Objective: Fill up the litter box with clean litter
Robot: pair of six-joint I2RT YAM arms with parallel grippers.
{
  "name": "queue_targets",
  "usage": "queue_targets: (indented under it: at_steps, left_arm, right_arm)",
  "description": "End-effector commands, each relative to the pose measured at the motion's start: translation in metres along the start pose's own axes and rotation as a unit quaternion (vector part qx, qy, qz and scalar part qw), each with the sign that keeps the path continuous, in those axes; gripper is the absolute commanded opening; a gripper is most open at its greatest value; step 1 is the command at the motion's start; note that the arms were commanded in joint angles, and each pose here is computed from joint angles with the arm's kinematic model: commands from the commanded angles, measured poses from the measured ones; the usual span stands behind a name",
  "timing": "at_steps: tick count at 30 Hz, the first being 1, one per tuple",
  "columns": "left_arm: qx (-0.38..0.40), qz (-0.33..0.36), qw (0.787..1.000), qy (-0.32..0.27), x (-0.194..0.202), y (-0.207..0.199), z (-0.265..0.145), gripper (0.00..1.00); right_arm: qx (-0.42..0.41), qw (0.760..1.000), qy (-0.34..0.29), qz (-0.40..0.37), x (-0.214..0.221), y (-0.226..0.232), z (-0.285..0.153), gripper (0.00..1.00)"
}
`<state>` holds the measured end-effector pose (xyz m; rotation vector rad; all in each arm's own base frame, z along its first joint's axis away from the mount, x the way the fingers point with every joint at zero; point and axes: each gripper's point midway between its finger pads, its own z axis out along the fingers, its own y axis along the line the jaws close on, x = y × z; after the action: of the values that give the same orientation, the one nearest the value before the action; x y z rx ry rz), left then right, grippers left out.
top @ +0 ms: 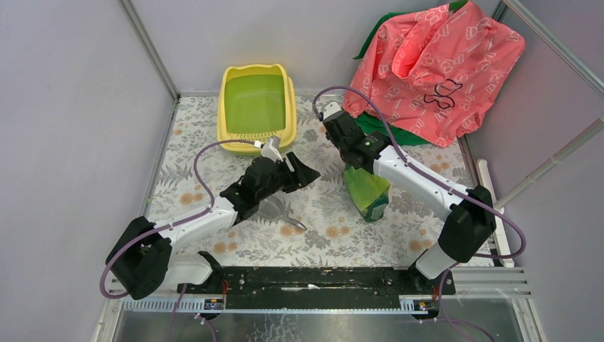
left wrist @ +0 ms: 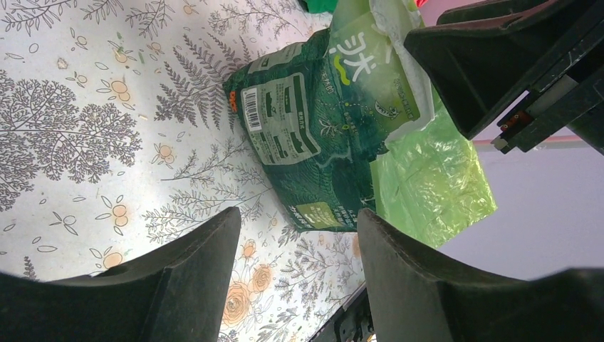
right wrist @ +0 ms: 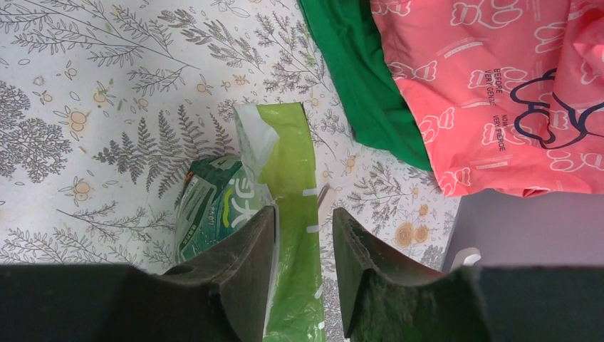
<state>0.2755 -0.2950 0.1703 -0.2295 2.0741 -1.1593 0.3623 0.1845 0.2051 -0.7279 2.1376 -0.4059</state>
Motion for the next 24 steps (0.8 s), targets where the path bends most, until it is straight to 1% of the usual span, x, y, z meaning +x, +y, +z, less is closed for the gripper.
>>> queue_targets:
  at_steps: [1,12,18,24]
  left_arm:
    - [0.011,0.000,1.000,-0.006,-0.005,-0.003,0.000,0.69]
    - [0.013,-0.001,1.000,-0.005,-0.006,-0.003,0.000,0.69]
    - [0.014,-0.002,1.000,-0.005,-0.007,-0.003,0.000,0.69]
    - [0.013,-0.002,1.000,-0.006,-0.008,-0.001,-0.003,0.69]
  right_arm:
    - [0.029,1.000,-0.011,-0.003,-0.008,-0.011,-0.002,0.42]
    - [0.076,0.997,-0.001,-0.019,-0.003,-0.026,-0.002,0.37]
    - [0.099,0.995,-0.003,-0.016,-0.004,-0.034,-0.003,0.34]
    - [0.123,0.992,-0.010,-0.006,-0.007,-0.044,-0.008,0.33]
